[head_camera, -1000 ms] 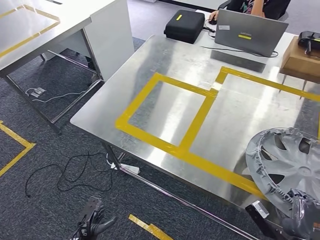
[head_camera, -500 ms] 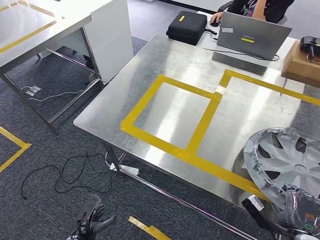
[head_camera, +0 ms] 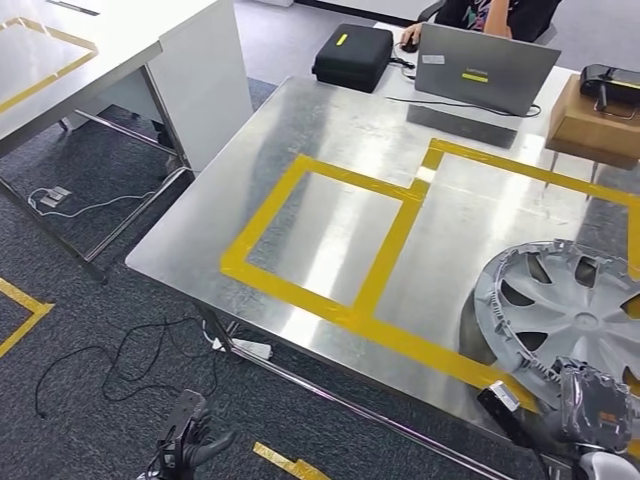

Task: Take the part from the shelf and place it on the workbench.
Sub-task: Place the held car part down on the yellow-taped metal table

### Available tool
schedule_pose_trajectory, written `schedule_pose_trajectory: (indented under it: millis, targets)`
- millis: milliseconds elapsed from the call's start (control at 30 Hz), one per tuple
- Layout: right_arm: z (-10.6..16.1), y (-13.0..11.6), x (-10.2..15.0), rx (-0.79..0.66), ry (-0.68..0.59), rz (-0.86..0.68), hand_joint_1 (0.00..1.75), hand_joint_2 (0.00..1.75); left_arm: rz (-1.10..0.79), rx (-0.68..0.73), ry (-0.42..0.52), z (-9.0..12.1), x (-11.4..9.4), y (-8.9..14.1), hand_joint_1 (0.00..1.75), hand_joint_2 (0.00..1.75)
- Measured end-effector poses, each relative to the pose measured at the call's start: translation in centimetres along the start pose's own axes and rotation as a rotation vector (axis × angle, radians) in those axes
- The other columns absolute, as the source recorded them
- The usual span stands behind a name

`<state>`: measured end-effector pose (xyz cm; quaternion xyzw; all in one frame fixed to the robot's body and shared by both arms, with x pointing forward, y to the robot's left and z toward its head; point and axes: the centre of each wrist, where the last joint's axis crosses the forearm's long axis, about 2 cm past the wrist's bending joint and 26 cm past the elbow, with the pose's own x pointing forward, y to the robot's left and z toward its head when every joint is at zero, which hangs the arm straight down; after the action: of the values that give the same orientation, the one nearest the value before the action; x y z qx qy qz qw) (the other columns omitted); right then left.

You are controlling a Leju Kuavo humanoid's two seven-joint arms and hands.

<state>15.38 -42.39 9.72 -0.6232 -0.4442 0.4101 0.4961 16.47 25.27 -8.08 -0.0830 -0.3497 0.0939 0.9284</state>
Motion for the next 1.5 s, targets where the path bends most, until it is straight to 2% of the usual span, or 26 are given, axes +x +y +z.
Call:
schedule_pose_trajectory:
  millis: [267, 400, 600, 700, 1500]
  targets:
    - [-3.9, 1.7, -0.4, 0.013, -0.027, 0.016, 1.75, 1.75, -0.035, -0.028, -0.009, -0.4, 0.8, -0.9, 0.0, 1.75]
    - [-4.9, 2.2, 0.4, -0.013, -0.087, 0.015, 1.75, 1.75, -0.055, -0.045, -0.021, -0.5, 1.1, -1.4, 0.0, 1.75]
    - [-4.9, 2.3, 3.4, -0.038, -0.19, -0.011, 1.75, 1.75, -0.076, -0.062, -0.036, -0.6, 1.3, -1.7, 0.0, 1.75]
    - [-4.9, 2.2, 4.1, -0.042, -0.216, -0.012, 1.75, 1.75, -0.085, -0.071, -0.041, -0.6, 1.3, -1.8, 0.0, 1.75]
    - [-4.2, 2.0, 4.0, -0.065, -0.244, -0.001, 1.75, 1.75, -0.111, -0.058, -0.07, -0.6, 1.3, -1.9, 0.0, 1.75]
